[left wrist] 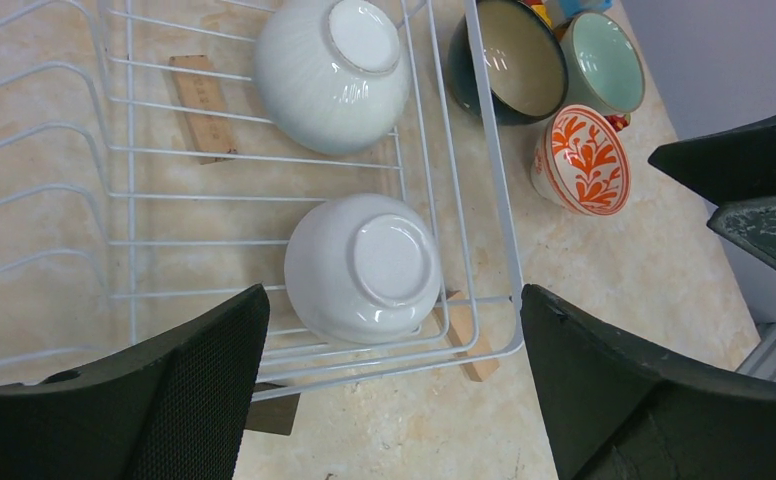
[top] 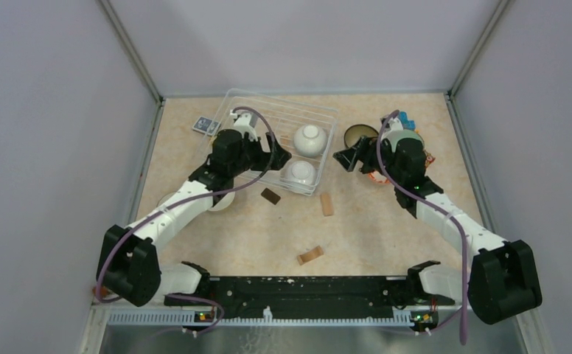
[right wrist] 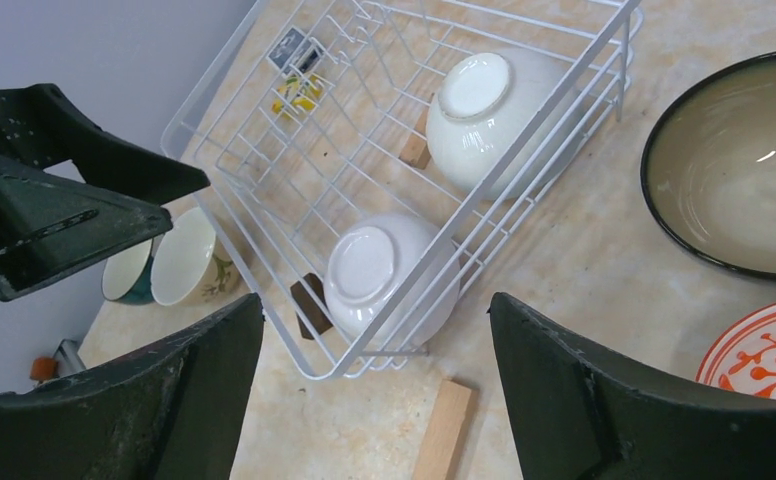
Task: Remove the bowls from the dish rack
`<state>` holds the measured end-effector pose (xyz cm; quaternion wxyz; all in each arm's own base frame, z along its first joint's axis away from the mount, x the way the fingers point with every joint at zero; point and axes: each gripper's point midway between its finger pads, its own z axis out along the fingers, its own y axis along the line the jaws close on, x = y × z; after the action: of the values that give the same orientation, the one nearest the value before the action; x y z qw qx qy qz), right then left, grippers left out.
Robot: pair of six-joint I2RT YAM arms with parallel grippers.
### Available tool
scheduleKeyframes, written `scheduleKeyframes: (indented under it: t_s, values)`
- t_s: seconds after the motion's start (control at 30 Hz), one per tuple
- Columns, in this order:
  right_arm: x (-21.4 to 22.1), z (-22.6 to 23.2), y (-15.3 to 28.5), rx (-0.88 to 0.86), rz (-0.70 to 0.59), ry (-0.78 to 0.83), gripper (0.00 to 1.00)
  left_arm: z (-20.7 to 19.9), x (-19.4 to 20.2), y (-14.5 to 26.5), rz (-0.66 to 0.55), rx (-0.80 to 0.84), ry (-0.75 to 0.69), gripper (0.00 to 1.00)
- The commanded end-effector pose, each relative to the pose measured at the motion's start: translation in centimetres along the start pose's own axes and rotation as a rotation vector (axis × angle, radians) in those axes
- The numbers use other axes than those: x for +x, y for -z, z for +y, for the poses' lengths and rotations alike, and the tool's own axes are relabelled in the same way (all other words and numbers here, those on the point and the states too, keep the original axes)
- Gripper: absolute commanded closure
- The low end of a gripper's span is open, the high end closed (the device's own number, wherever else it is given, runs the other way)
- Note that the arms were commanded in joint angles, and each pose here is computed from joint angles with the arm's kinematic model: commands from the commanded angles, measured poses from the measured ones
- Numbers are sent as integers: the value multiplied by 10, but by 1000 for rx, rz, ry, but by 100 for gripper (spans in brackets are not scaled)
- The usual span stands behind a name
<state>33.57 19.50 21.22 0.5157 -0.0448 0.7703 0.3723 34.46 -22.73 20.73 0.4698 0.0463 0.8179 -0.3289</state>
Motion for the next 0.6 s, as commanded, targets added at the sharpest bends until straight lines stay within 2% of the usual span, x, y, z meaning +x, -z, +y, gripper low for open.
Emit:
scheduleKeyframes:
  t_s: [0.0, 0.13, 0.27, 0.47, 0.57]
  values:
    - [-26, 26, 11, -88, -103, 37, 17, -9, -19, -11, -41, -3, -61, 1]
    - [-37, 35, 25, -111, -177, 61, 17, -13, -21, -19, -45, -31, -79, 1]
    - [-40, 40, 30, -128, -189, 70, 17, -18, -24, -28, -44, -18, -97, 1]
    - [-40, 39, 31, -122, -185, 63, 17, -32, -14, -45, 30, 26, -159, 11]
    - [-40, 38, 32, -110, -191, 66, 17, -32, 5, -55, 117, 41, -184, 13]
